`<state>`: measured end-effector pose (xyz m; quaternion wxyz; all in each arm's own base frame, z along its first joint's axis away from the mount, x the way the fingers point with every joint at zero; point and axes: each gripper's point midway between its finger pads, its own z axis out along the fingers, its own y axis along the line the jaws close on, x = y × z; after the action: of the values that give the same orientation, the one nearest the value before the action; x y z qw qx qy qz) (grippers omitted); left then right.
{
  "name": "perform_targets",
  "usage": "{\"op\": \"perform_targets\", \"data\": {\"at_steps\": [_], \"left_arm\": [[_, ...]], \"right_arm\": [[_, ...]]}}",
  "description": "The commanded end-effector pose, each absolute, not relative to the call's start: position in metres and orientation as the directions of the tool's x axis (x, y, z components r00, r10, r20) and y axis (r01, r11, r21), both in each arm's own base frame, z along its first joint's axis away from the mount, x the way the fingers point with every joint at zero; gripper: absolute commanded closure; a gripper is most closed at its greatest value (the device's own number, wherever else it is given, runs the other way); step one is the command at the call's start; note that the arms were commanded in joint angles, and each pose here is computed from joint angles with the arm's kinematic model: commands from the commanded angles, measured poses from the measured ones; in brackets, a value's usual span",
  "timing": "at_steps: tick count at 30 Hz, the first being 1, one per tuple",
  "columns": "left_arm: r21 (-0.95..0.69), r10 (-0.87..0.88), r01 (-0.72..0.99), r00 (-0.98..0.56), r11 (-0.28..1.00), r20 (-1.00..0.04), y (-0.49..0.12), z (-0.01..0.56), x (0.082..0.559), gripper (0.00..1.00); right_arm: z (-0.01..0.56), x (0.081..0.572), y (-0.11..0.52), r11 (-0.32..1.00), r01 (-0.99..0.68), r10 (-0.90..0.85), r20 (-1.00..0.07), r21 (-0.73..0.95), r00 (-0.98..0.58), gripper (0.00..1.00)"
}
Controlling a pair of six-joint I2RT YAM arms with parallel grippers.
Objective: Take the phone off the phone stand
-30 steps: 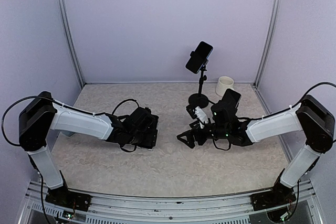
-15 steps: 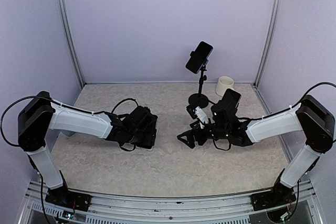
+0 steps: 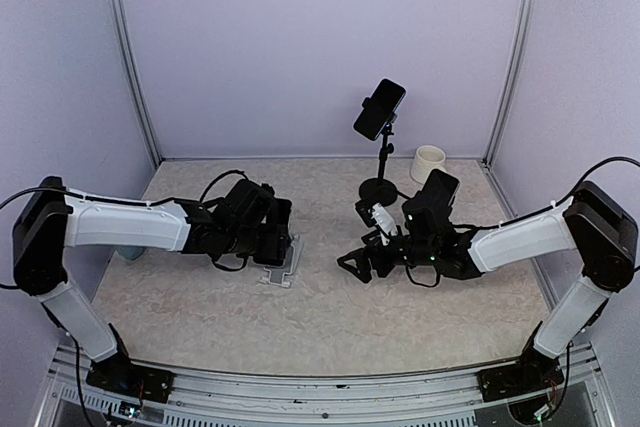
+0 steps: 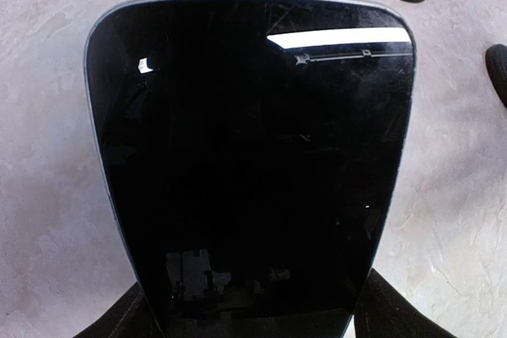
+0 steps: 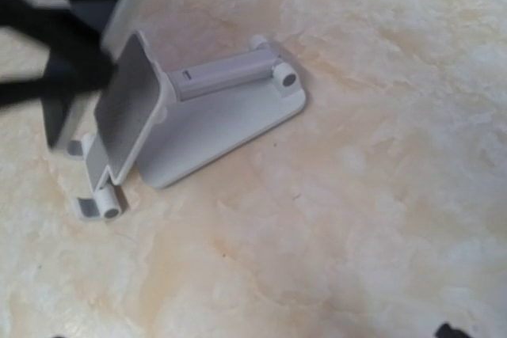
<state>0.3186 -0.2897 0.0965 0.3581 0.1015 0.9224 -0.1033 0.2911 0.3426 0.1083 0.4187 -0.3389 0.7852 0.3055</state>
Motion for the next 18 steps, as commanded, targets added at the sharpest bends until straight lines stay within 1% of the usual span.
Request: {"op": "perform_targets", "data": {"at_steps": [1, 3, 10, 16, 18], "left_arm": [[-0.178, 0.032, 0.238, -0.677, 0.955, -0.736, -0.267, 0.142, 0.339, 0.5], [-0.175, 0.015, 0.207, -0.685, 0.963, -0.729, -0.244, 0.145, 0.342, 0.51], [-0.15, -0.034, 0.09, -0.744, 0.985, -0.667, -0.166, 0.131, 0.348, 0.53], [-0.132, -0.046, 0.04, -0.806, 0.99, -0.591, -0.126, 0.109, 0.343, 0.55], [-0.108, -0.018, 0.051, -0.83, 0.993, -0.558, -0.116, 0.1, 0.34, 0.55]], "right_arm": [[0.12, 0.293, 0.342, 0.577, -0.794, -0.249, -0.884, 0.193, -0.396, 0.0], [0.121, 0.292, 0.342, 0.573, -0.796, -0.249, -0.885, 0.194, -0.394, 0.0], [0.12, 0.292, 0.346, 0.56, -0.805, -0.253, -0.885, 0.194, -0.39, 0.0], [0.119, 0.292, 0.349, 0.548, -0.812, -0.255, -0.885, 0.2, -0.39, 0.0], [0.119, 0.292, 0.35, 0.546, -0.813, -0.256, -0.883, 0.202, -0.392, 0.0]]}}
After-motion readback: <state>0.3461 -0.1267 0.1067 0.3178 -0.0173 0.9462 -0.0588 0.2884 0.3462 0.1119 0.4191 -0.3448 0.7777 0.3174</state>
